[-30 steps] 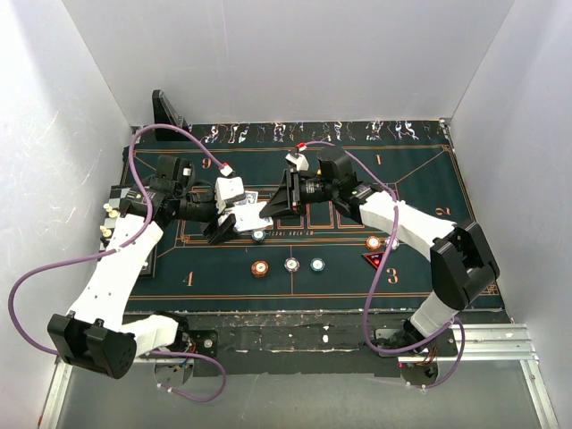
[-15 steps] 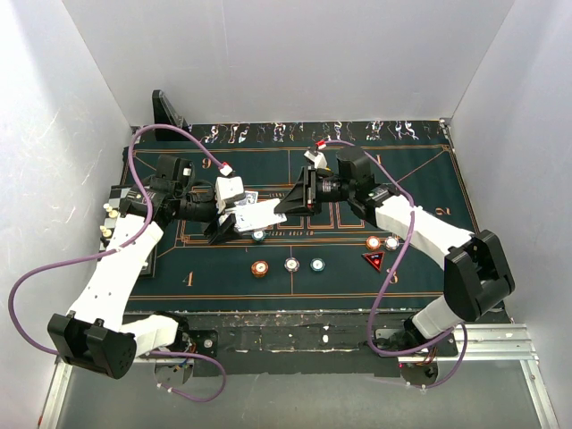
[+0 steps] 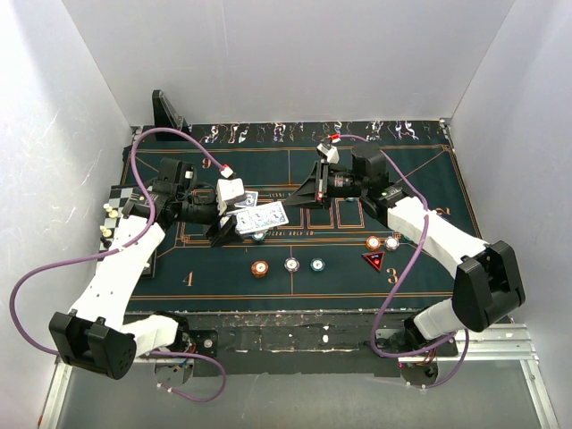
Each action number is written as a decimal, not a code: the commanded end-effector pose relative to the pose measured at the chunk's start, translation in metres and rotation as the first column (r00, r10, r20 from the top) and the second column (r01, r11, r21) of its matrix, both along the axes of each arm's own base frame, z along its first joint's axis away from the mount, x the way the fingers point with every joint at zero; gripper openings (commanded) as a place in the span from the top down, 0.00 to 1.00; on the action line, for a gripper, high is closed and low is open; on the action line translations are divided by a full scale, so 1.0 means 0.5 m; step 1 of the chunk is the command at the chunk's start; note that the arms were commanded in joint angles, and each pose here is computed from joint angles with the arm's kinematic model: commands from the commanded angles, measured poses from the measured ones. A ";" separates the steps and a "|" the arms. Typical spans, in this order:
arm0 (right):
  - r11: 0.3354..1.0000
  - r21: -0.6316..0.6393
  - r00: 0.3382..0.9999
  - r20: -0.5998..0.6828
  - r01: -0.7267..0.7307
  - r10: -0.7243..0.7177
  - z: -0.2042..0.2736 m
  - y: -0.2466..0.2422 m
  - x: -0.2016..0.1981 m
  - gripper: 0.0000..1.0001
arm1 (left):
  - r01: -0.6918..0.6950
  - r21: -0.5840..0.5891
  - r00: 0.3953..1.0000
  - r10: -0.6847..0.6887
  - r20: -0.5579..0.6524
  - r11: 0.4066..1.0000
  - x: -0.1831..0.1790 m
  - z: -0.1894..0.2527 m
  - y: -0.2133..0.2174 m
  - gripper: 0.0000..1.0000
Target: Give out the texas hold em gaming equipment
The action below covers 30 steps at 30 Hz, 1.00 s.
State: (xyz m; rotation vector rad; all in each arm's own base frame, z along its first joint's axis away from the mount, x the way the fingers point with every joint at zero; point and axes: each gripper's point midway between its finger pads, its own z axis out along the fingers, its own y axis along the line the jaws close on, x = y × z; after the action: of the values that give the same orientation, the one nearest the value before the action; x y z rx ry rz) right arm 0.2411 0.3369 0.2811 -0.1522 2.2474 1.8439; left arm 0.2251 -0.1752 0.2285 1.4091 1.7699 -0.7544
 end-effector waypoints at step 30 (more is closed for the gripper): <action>0.995 0.015 0.994 -0.047 -0.094 0.095 -0.016 0.051 -0.032 0.84 | 0.020 -0.052 0.998 -0.016 0.068 0.998 0.004 0.049 -0.013 1.00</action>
State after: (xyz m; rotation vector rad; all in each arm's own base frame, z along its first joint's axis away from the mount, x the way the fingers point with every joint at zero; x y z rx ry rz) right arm 0.2266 0.3707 0.2495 -0.1780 2.4014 1.8797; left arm 0.2263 -0.1761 0.2298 1.4007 1.7682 -0.7561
